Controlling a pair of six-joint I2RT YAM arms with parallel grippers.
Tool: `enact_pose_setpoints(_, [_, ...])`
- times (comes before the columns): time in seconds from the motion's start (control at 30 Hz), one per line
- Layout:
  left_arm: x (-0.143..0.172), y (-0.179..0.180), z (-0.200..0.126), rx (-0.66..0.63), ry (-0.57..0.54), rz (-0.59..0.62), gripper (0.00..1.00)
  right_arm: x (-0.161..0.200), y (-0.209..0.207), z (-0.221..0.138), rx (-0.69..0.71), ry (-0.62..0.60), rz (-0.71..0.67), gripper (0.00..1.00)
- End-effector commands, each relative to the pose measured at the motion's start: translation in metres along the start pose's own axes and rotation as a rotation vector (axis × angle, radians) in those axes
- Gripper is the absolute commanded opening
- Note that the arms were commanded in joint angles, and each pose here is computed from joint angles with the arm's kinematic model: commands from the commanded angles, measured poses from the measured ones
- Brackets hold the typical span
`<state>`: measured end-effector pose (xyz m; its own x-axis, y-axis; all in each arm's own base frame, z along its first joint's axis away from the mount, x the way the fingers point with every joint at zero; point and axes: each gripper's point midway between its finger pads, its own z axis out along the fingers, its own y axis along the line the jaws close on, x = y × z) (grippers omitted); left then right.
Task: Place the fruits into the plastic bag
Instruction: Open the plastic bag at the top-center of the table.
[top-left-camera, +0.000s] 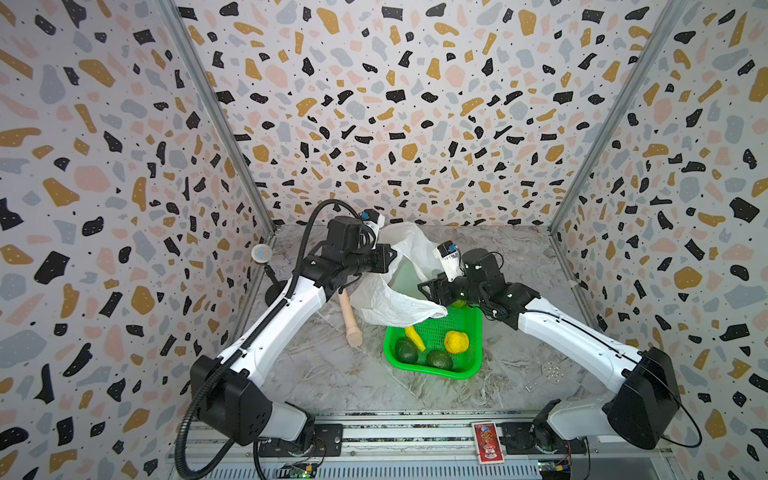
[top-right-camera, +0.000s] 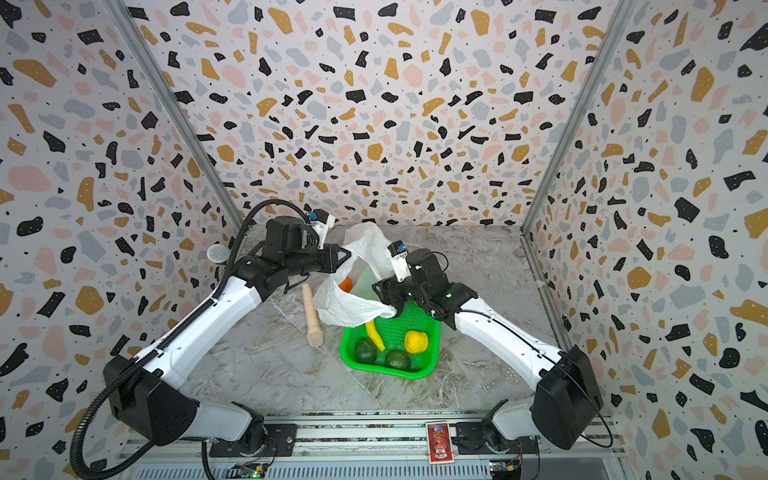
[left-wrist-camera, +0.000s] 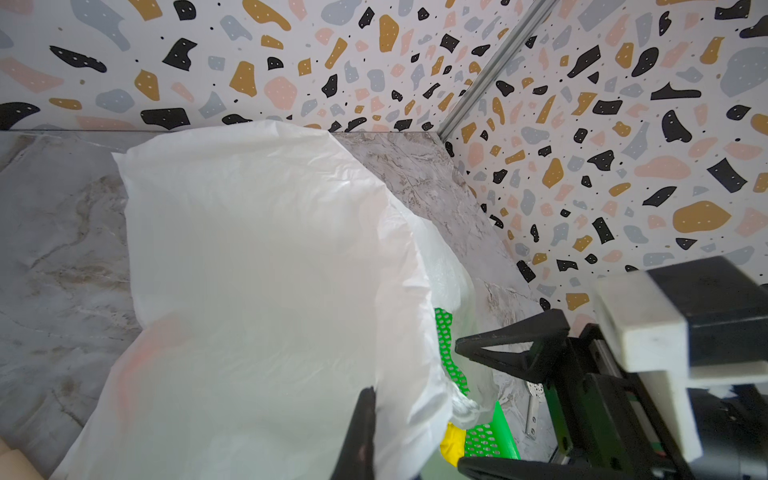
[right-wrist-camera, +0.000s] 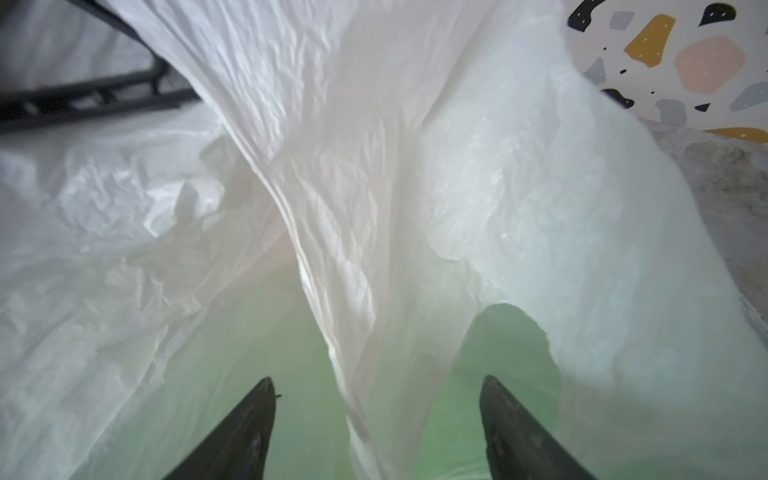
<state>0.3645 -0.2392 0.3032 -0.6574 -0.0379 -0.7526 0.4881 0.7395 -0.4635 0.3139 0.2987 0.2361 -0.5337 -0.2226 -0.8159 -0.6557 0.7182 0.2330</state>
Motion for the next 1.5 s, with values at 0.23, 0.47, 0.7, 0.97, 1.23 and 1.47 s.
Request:
enact_pose_setpoints(0.23, [-0.007, -0.007, 0.000, 0.000, -0.025, 0.047, 0.00, -0.006, -0.001, 0.010, 0.088, 0.020, -0.105, 0.46])
enact_pose_setpoints(0.47, [0.000, 0.000, 0.004, -0.046, -0.003, 0.066, 0.00, -0.054, -0.018, -0.017, 0.188, -0.154, -0.103, 0.04])
enact_pose_setpoints(0.7, [0.006, 0.008, 0.005, -0.106, 0.020, 0.092, 0.00, -0.113, -0.026, -0.051, 0.212, -0.370, -0.063, 0.03])
enact_pose_setpoints(0.97, [0.009, 0.012, 0.008, -0.122, 0.031, 0.095, 0.00, -0.142, -0.057, -0.076, 0.252, -0.569, 0.146, 0.05])
enact_pose_setpoints(1.23, [0.015, -0.012, 0.006, 0.019, 0.038, 0.095, 0.00, -0.157, -0.084, -0.075, 0.314, -0.624, 0.188, 0.10])
enact_pose_setpoints(1.47, [0.013, -0.012, 0.003, 0.029, 0.033, 0.098, 0.00, -0.162, -0.110, -0.080, 0.331, -0.615, 0.224, 0.37])
